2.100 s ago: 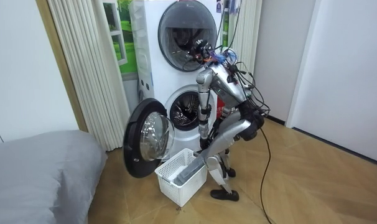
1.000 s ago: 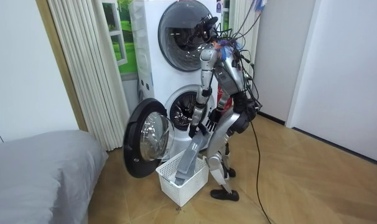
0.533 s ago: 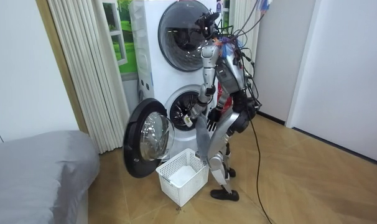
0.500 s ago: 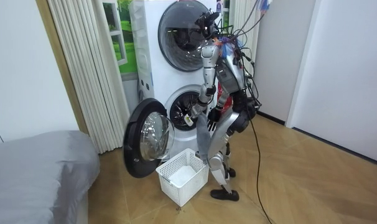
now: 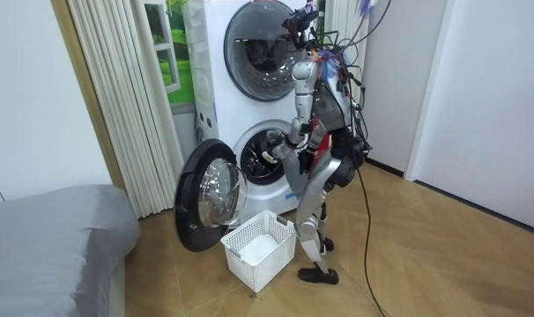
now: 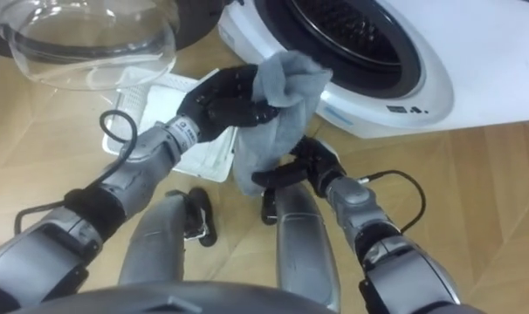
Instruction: Put towel into washing machine
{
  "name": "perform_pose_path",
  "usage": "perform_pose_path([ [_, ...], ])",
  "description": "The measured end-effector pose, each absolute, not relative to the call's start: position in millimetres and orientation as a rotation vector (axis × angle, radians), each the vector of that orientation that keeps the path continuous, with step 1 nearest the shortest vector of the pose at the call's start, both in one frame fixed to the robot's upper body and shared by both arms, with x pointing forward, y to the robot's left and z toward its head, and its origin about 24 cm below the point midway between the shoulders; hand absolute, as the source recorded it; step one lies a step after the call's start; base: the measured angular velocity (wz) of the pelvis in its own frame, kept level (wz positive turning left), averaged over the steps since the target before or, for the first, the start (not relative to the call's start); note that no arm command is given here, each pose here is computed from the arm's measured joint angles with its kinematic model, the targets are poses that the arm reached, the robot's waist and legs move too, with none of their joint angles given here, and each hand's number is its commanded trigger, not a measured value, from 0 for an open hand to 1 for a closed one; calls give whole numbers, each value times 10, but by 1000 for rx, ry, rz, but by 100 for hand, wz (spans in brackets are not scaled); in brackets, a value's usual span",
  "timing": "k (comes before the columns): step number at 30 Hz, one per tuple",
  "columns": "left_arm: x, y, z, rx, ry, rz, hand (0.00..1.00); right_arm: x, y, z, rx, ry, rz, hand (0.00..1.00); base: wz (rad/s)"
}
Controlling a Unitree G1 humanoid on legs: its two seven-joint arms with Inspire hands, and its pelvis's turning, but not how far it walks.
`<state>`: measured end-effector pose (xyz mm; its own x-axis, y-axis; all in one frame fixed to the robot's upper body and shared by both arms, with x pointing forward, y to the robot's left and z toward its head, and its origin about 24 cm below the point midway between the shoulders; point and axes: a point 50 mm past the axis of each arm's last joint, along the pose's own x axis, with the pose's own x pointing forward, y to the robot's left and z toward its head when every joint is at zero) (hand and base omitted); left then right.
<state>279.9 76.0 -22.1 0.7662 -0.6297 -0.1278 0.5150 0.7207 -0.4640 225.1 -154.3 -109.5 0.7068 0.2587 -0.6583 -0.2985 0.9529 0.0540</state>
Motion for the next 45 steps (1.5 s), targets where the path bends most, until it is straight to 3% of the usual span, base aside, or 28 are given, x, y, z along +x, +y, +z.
perform_pose_path([
  [6, 2773, 729, -253, -579, 339, -636, 100, 2253, -1461, -1096, -55, 730, 332, 0, 0],
  [7, 2767, 719, -261, -602, 351, -633, 100, 2240, -1431, -1108, -59, 742, 341, 91, 0],
  [8, 2764, 709, -263, -613, 357, -633, 100, 2236, -1421, -1113, -63, 747, 346, 100, 7],
  [17, 2699, 564, -299, -741, 410, -634, 100, 2234, -1489, -1130, -98, 778, 315, 100, 3],
  [29, 2724, 599, -289, -848, 406, -584, 100, 2265, -1488, -1109, -139, 764, 270, 100, 0],
  [30, 2725, 601, -288, -857, 406, -581, 6, 2269, -1489, -1104, -140, 762, 268, 100, 0],
  [31, 2727, 603, -287, -868, 405, -576, 0, 2278, -1489, -1097, -141, 758, 266, 100, 0],
  [45, 2610, 856, -472, -983, 417, -416, 0, 2196, -1619, -1150, -149, 796, 172, 100, 0],
])
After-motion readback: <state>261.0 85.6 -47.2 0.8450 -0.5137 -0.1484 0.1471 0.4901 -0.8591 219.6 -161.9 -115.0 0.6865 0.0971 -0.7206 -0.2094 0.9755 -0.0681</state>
